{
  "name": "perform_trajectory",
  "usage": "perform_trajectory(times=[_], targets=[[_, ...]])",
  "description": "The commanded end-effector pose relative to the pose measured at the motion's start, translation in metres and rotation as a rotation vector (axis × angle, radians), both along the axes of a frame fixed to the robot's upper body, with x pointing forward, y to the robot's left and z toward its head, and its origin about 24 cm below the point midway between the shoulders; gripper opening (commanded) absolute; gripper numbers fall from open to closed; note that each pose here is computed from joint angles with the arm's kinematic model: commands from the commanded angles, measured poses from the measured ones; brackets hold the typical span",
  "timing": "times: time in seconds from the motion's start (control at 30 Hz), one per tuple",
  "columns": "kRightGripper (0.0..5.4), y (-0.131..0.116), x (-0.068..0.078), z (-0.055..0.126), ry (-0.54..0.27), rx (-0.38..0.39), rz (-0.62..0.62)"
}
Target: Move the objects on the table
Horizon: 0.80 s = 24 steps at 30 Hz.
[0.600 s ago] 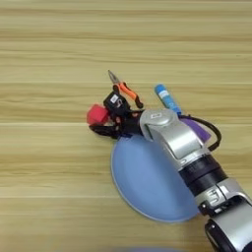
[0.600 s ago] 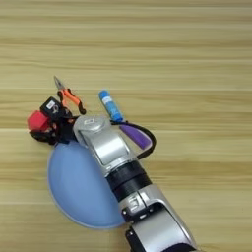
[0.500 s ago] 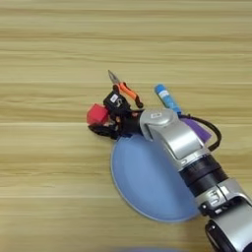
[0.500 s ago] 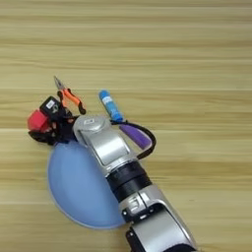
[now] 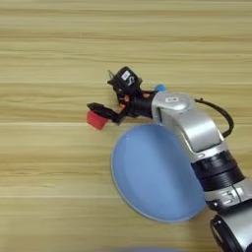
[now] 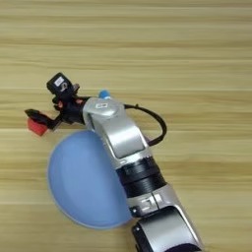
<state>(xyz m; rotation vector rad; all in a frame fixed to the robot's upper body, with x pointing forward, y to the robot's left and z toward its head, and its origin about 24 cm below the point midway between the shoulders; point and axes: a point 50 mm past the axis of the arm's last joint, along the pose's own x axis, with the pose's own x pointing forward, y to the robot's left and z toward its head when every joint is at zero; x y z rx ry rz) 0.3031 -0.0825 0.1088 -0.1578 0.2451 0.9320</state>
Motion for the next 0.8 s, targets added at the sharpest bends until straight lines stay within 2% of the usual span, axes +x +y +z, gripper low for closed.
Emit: perform_trajectory(times=[0.03,0.57,0.67,0.8], targets=[[5.39,-0.020,0.011,0.048,-0.176,0.027,-0.027],[5.39,-0.107,0.008,0.070,-0.278,0.026,-0.078],[5.39,-0.123,0.012,0.069,-0.278,-0.005,-0.130],[5.39,-0.142,0.020,0.063,-0.236,-0.047,-0.224]])
